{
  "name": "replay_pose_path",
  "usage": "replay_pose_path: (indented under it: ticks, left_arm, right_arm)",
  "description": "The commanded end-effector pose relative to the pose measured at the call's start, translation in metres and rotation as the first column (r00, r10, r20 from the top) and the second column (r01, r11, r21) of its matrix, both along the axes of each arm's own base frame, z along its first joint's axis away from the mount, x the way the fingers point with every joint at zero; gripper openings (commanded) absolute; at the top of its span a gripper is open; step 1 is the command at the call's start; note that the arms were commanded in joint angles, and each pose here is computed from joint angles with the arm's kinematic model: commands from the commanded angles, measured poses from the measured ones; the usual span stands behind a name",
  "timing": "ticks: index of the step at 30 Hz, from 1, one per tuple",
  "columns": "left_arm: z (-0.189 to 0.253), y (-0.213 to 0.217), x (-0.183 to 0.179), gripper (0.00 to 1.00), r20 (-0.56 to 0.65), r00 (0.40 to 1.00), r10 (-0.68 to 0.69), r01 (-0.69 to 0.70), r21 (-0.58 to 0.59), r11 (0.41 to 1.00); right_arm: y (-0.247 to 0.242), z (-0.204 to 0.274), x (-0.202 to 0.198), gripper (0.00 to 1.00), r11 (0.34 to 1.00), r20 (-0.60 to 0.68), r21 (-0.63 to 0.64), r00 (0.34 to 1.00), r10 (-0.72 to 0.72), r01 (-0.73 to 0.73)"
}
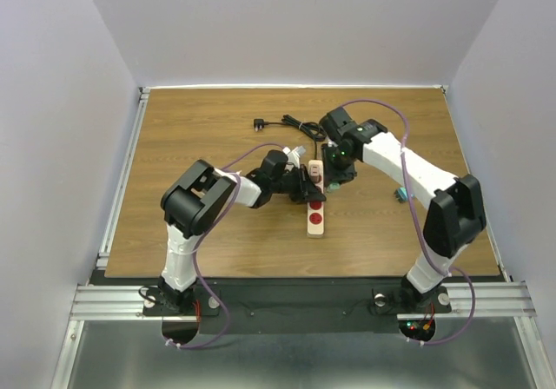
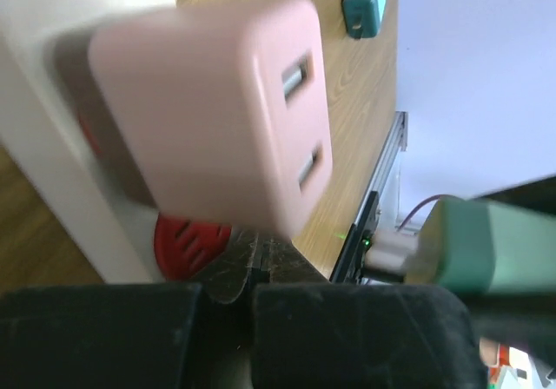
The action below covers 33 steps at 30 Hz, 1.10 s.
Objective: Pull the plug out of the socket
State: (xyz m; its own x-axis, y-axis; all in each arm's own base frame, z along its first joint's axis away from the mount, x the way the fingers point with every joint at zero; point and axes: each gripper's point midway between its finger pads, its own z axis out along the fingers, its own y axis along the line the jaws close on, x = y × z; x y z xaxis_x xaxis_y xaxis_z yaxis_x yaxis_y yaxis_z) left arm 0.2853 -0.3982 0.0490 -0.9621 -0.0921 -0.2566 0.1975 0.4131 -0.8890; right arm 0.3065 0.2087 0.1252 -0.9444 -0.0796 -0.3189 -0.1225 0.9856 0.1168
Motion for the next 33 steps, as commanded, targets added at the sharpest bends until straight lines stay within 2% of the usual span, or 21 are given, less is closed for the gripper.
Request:
replay_pose_path:
  ticks: [1,4,7,10,11,12,15,20,22,25,29,33]
  left_arm:
    - [-0.004,0.024,-0.012,0.0,-0.008,1.0,0.008,-0.007,0.108,0.994]
    - [0.038,0.018,-0.01,0.0,0.066,0.998,-0.01,0.007,0.041,0.999]
    - [0.076,0.013,-0.011,0.0,0.122,0.992,-0.042,0.046,-0.024,0.999]
    - [0.102,0.013,-0.014,0.0,0.161,0.985,-0.062,0.07,-0.04,0.997]
    - [0.106,0.014,-0.014,0.0,0.169,0.984,-0.063,0.069,-0.034,0.997]
    - [0.111,0.017,-0.011,0.0,0.187,0.981,-0.047,0.051,-0.02,0.998]
    - [0.094,0.028,-0.01,0.0,0.174,0.984,-0.049,0.031,0.101,0.994]
    - [0.065,0.046,-0.01,0.0,0.163,0.986,-0.029,-0.006,0.212,0.977]
    - [0.058,0.05,-0.011,0.0,0.157,0.987,-0.028,-0.009,0.227,0.974]
    - [0.052,0.052,-0.012,0.0,0.149,0.988,-0.027,-0.009,0.238,0.971]
    - [0.047,0.055,-0.013,0.0,0.143,0.989,-0.026,-0.01,0.246,0.969]
    - [0.047,0.059,-0.012,0.0,0.147,0.989,-0.016,-0.021,0.245,0.969]
  right_arm:
    - [-0.057,0.027,0.01,0.01,0.975,0.149,-0.067,0.968,-0.2,0.212]
    - [-0.09,0.034,0.016,0.01,0.946,0.173,-0.056,0.936,-0.307,0.32]
    - [-0.141,0.011,0.025,0.0,0.887,0.154,-0.139,0.894,-0.421,0.441]
    - [-0.163,-0.009,0.031,0.01,0.852,0.133,-0.188,0.872,-0.472,0.489]
    - [-0.166,-0.012,0.033,0.02,0.844,0.135,-0.195,0.866,-0.481,0.499]
    - [-0.167,-0.013,0.038,0.08,0.837,0.142,-0.188,0.858,-0.494,0.514]
    - [-0.179,-0.02,0.048,0.17,0.806,0.167,-0.225,0.836,-0.522,0.548]
    - [-0.19,-0.031,0.055,0.39,0.782,0.166,-0.264,0.825,-0.54,0.565]
    - [-0.197,-0.032,0.055,0.53,0.765,0.179,-0.284,0.816,-0.55,0.578]
    - [-0.205,-0.029,0.055,0.57,0.748,0.199,-0.295,0.804,-0.561,0.595]
    - [-0.21,-0.025,0.053,0.68,0.741,0.213,-0.3,0.799,-0.562,0.601]
    - [-0.198,-0.011,0.059,0.73,0.779,0.207,-0.222,0.809,-0.55,0.586]
